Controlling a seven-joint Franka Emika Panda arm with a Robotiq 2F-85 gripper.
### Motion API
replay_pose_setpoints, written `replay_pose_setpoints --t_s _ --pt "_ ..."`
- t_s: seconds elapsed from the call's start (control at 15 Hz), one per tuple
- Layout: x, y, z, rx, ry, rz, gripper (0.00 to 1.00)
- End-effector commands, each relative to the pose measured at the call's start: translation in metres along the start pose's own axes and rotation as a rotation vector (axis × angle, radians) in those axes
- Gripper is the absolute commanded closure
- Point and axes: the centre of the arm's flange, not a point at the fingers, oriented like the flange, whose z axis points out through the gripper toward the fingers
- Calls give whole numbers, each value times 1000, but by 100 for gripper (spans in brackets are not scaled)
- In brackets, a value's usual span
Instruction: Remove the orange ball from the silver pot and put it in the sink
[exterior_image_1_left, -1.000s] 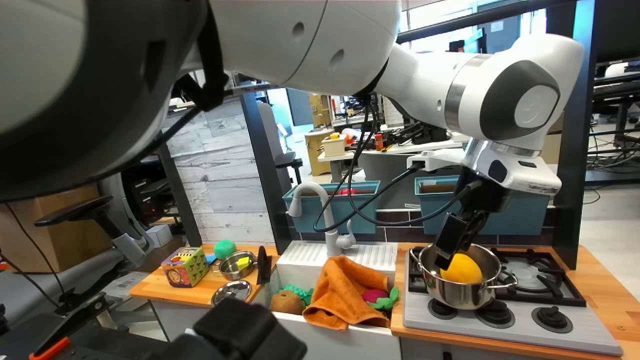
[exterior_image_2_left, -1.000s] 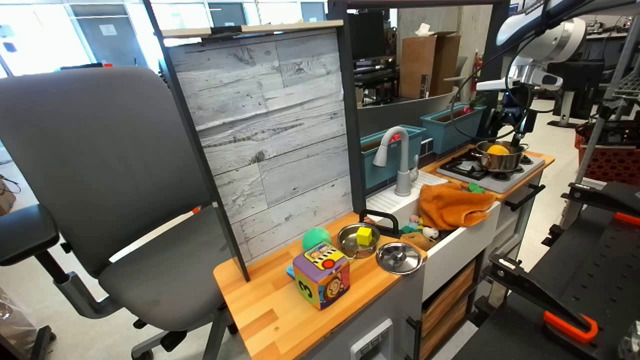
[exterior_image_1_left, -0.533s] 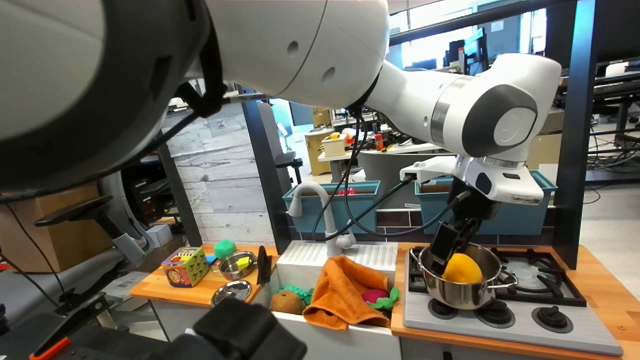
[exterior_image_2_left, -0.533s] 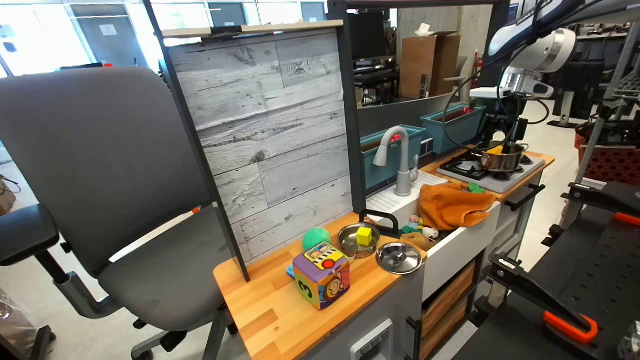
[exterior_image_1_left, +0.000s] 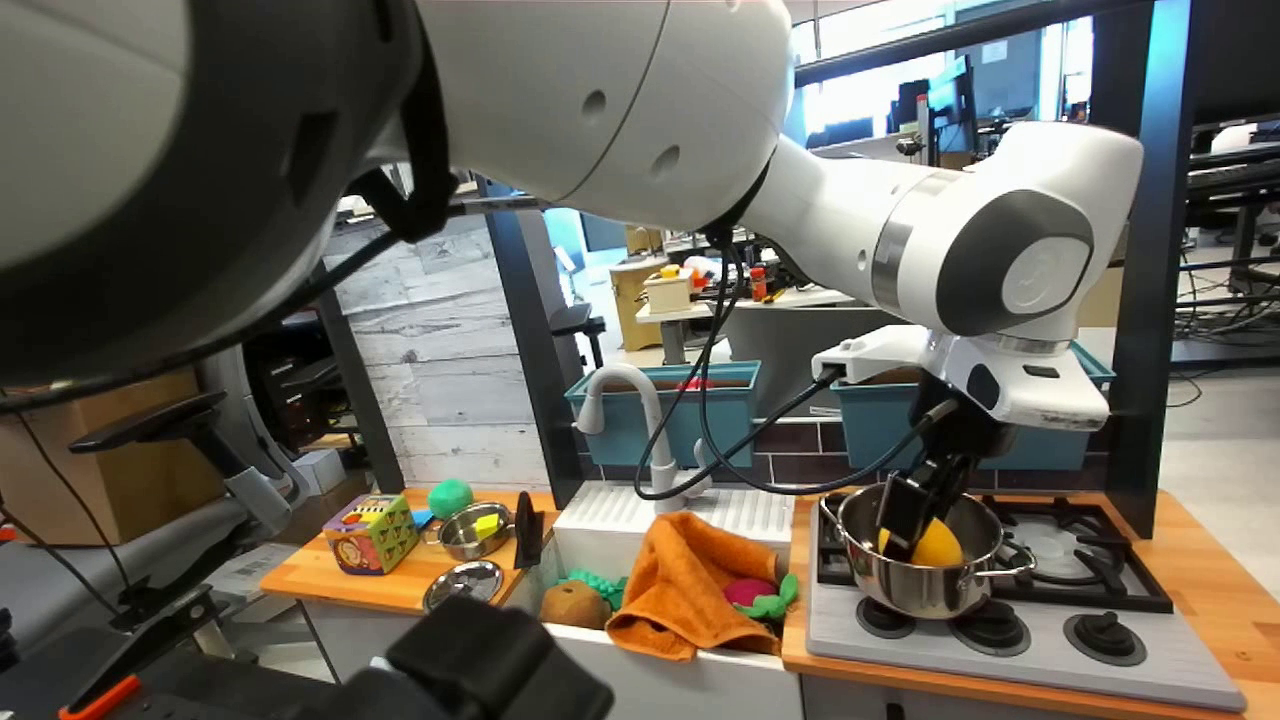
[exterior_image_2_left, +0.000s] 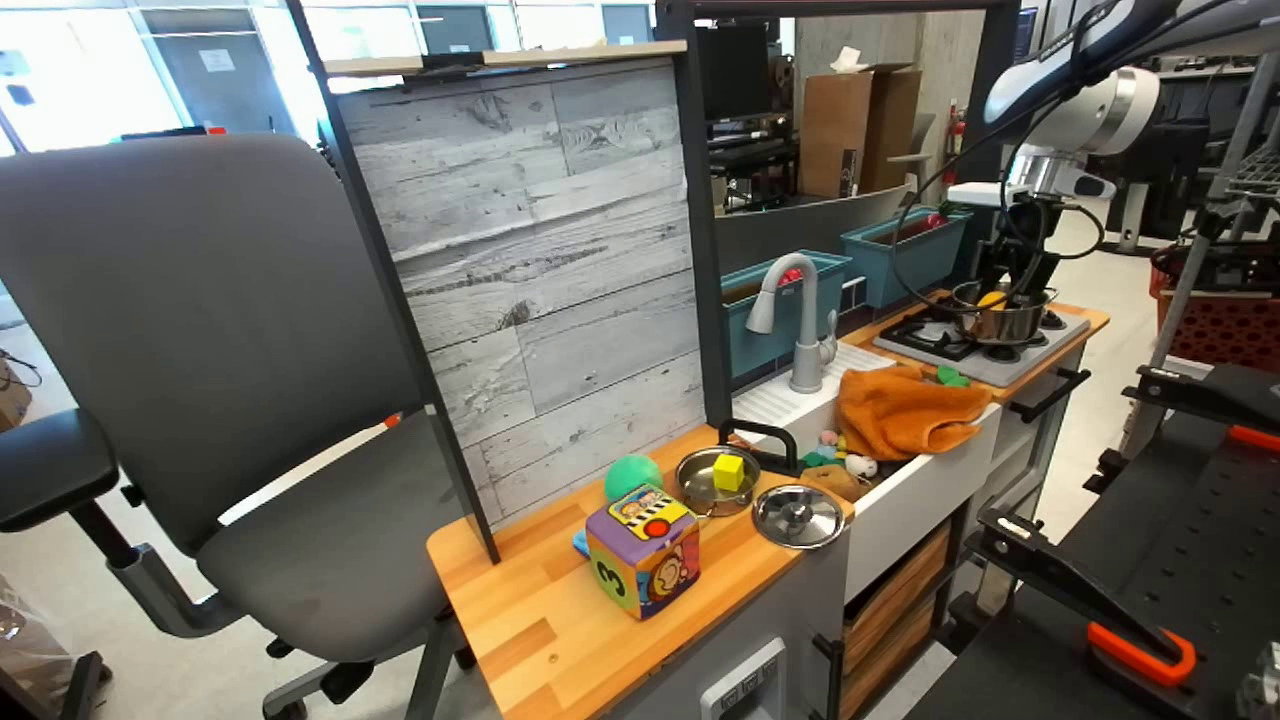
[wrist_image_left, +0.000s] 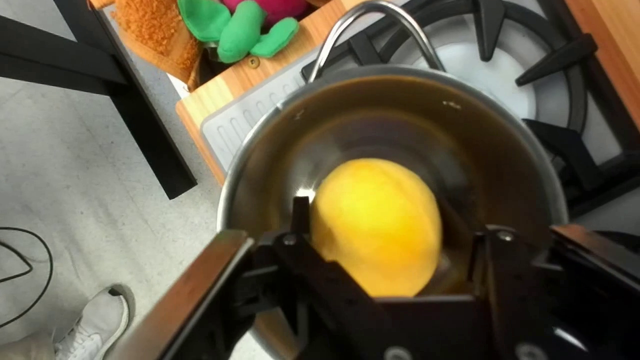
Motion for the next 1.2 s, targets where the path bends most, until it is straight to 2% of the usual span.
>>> replay_pose_setpoints --t_s 0.0,0.13,0.33,0.4,0.6,0.87,1.13 --pt "-7 33 -9 33 19 5 66" --pt "-11 35 -16 42 14 -4 80" --pt "-32 50 -41 45 -49 -66 97" --pt "-42 55 -50 47 -79 -108 94" --pt "-65 54 -66 18 -160 -246 95" --pt "-101 67 -72 -113 -260 -383 95" --pt "-148 88 -64 -247 -313 -556 95"
